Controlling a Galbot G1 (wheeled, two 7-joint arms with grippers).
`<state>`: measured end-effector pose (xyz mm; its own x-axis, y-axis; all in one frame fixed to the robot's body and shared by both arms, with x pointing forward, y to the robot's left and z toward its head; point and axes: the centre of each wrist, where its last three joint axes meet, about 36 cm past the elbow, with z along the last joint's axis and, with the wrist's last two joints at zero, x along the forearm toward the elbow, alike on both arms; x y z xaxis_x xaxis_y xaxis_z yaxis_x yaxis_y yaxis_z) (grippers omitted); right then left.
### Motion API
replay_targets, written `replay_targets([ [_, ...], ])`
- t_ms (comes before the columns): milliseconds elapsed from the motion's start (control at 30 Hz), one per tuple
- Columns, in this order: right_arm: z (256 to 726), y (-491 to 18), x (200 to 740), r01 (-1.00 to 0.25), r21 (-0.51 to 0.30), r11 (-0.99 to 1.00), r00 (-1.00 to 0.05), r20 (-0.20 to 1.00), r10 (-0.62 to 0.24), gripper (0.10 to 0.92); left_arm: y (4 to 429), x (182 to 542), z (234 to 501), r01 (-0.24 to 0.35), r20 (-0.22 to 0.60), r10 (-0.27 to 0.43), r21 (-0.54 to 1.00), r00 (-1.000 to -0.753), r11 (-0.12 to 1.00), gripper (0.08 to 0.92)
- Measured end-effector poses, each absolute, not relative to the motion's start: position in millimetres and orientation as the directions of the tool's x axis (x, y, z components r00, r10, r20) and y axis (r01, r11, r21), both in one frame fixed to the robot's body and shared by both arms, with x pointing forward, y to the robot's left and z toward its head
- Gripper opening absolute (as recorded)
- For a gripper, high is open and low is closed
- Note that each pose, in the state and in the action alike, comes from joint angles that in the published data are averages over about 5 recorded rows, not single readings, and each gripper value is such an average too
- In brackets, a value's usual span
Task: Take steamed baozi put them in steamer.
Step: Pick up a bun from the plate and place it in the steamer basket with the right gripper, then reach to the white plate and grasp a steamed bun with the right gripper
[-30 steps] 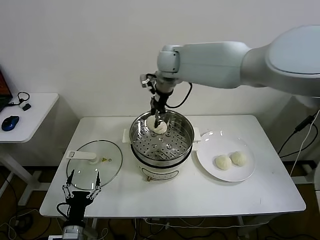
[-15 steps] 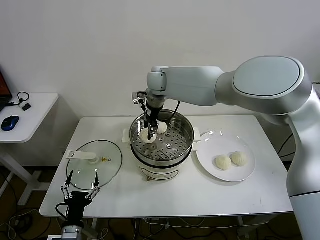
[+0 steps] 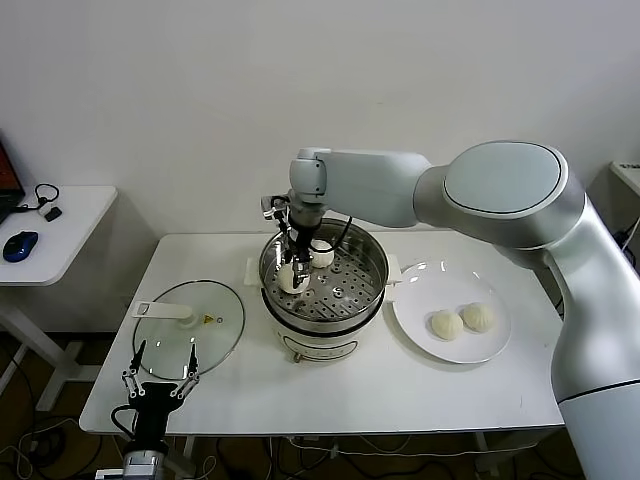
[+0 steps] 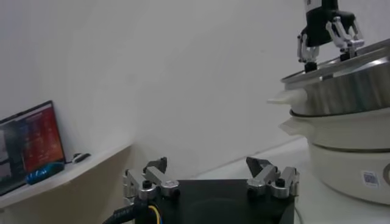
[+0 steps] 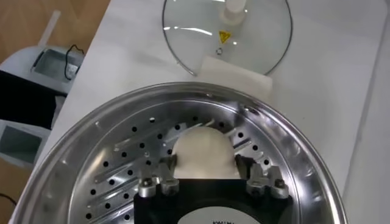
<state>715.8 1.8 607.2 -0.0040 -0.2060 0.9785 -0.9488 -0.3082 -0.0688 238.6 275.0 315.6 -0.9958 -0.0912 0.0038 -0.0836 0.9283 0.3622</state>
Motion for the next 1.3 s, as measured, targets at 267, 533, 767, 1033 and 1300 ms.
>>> replay_targets([
  [267, 638, -17, 722, -0.947, -0.08, -0.31, -0.017, 0.979, -0.201, 0.822, 276, 236, 318, -0.087, 0.001, -0.094, 0.366, -0.996, 0.927, 0.823],
  [533, 687, -66, 719, -0.947, -0.084, -0.31, -0.035, 0.986, -0.163, 0.823, 275, 234, 321, -0.082, 0.003, -0.09, 0.369, -0.996, 0.926, 0.823],
  [767, 720, -141, 706, -0.956, -0.083, -0.283, -0.052, 0.992, -0.118, 0.823, 272, 234, 321, -0.077, 0.002, -0.084, 0.365, -0.996, 0.928, 0.823],
  [1033, 707, -231, 689, -0.972, -0.054, -0.227, -0.037, 0.996, -0.078, 0.823, 271, 235, 318, -0.076, 0.006, -0.084, 0.364, -0.996, 0.928, 0.823],
  [1300, 657, -295, 676, -0.985, -0.023, -0.174, -0.014, 0.999, -0.05, 0.823, 274, 234, 313, -0.08, 0.014, -0.092, 0.367, -0.996, 0.927, 0.823],
])
